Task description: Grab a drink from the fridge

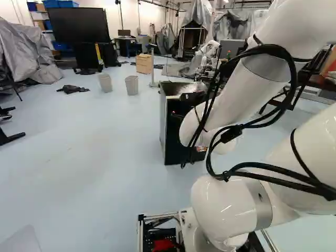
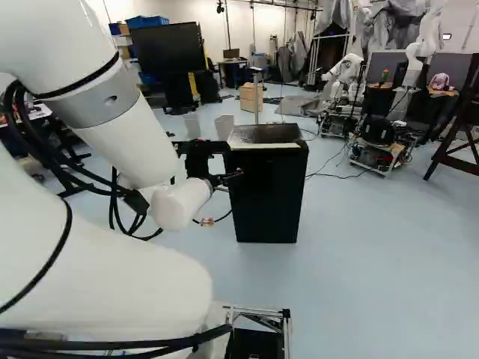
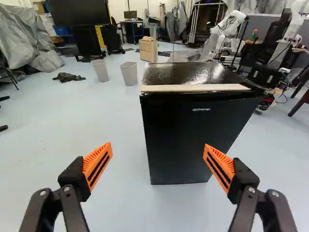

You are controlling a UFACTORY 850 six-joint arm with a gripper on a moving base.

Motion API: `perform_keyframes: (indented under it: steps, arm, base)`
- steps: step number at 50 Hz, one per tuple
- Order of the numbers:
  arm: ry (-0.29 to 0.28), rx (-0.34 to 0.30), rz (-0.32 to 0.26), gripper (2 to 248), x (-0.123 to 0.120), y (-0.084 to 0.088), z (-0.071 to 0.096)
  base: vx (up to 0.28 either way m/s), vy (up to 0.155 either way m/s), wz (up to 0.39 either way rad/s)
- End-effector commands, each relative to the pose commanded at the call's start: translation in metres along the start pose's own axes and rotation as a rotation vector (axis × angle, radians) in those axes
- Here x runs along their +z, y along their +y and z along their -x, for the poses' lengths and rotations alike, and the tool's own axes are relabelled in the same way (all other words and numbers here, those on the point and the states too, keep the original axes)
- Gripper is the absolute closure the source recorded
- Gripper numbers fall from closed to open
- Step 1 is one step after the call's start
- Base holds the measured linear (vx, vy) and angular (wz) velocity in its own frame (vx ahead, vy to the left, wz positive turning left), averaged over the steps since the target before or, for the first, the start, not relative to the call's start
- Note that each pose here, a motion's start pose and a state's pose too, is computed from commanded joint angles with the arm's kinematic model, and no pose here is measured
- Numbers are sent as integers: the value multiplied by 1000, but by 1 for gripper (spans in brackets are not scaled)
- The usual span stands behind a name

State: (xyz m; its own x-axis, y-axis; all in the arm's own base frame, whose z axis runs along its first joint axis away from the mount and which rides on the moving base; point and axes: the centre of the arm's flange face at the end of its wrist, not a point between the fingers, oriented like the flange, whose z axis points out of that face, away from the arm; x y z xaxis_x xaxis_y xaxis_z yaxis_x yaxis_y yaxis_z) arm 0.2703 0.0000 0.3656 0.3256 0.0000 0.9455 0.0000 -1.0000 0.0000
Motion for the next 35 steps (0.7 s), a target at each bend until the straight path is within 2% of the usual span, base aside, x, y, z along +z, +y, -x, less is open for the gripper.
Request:
perform_keyframes:
  steps: [35]
  arm:
    - [0,0,0,3,0,0,0]
  base:
    - [77,60,-15]
